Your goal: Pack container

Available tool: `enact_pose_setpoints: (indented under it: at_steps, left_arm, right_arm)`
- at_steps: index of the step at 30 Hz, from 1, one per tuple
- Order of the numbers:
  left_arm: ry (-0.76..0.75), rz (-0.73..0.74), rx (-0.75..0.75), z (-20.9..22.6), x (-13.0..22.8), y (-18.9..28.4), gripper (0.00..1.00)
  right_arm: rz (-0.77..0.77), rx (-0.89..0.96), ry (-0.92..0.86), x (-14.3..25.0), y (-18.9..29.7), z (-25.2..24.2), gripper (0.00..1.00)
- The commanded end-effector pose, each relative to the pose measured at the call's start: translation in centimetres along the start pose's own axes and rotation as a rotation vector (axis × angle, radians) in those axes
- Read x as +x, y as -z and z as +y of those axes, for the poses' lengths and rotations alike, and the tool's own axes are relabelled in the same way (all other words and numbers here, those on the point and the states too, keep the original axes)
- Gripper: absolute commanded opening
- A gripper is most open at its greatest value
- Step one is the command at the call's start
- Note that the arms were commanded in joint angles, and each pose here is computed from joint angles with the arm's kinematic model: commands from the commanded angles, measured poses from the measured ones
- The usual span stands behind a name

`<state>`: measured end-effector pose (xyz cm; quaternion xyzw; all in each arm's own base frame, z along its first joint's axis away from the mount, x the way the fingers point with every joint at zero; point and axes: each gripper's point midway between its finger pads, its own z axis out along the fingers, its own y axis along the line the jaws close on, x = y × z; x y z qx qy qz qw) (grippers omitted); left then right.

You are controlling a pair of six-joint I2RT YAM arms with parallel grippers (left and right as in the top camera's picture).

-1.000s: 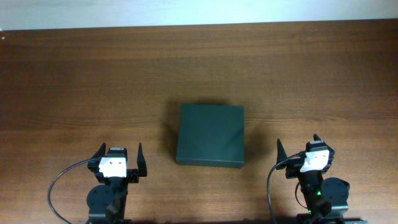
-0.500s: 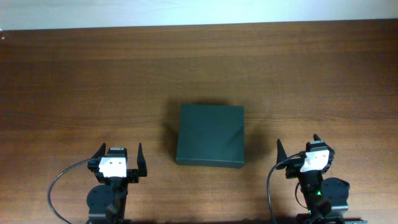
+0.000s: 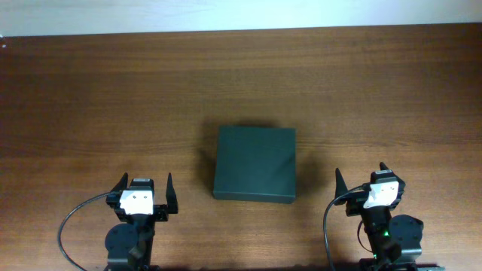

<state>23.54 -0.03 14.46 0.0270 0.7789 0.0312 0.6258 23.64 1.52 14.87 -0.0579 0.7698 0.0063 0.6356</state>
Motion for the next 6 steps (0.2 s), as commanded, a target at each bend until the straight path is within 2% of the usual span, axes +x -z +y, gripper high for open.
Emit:
enact_pose_setpoints:
  at_steps: [1,6]
  left_arm:
    - [-0.019,-0.007,0.009,-0.12,0.00,0.01,0.99]
    - [-0.019,-0.007,0.009,-0.12,0.00,0.01,0.99]
  right_arm:
    - [-0.004,0.006,0.001,0.15,-0.03,-0.04,0.99]
    - [-0.004,0.006,0.001,0.14,-0.03,-0.04,0.99]
